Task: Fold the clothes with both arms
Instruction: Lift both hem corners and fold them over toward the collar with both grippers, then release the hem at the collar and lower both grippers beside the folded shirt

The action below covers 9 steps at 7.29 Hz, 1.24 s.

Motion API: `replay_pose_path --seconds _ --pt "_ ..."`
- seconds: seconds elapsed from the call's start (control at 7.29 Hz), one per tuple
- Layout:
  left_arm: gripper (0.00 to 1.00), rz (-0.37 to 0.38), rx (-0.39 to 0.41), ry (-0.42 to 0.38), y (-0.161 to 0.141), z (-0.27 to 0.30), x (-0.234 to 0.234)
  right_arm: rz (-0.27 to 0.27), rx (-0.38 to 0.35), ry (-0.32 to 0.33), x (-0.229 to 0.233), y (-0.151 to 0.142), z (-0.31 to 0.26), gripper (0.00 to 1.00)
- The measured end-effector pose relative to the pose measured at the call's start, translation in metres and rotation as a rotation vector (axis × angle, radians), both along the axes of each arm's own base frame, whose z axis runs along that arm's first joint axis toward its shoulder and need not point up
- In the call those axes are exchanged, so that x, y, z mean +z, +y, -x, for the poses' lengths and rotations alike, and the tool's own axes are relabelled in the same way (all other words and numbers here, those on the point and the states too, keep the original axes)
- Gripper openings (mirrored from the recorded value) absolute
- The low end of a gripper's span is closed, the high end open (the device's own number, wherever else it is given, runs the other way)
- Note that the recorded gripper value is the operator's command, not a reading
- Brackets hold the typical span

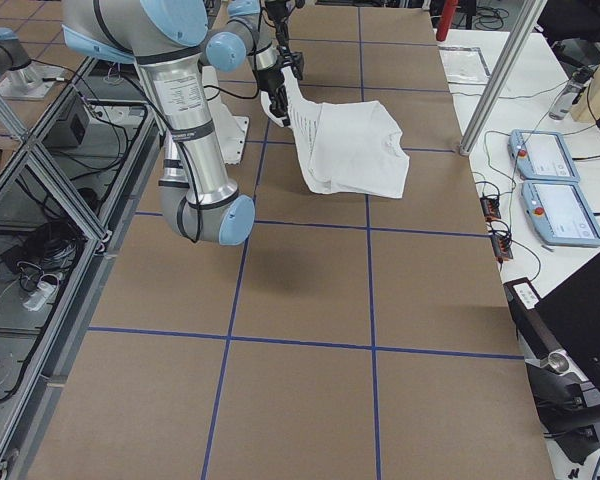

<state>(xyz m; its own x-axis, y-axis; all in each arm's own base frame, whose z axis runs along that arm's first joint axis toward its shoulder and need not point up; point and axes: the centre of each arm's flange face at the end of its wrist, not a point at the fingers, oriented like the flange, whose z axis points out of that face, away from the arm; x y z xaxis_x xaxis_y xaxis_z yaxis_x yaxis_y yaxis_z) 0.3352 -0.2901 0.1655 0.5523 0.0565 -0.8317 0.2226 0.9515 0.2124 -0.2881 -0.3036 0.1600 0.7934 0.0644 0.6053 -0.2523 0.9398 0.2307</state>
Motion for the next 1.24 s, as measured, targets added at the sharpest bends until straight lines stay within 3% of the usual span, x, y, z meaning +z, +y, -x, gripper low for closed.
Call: replay_pose_path --seconds 0.27,0.55,0.82,1.24 --pt "0.00 -0.054 -0.089 -0.086 -0.068 0.012 0.008 -0.015 0.051 0.024 0.005 -0.074 0.015 0.00" --pt "0.00 -0.066 -0.146 -0.142 -0.115 0.018 0.016 -0.032 0.090 0.038 0.022 -0.137 0.043 0.00" --pt "0.00 -0.063 -0.179 -0.162 -0.168 -0.016 0.042 -0.030 0.118 0.053 0.028 -0.190 0.079 0.00" --pt "0.00 -0.076 -0.190 -0.161 -0.248 -0.097 0.107 -0.033 0.130 0.059 0.078 -0.245 0.135 0.00"
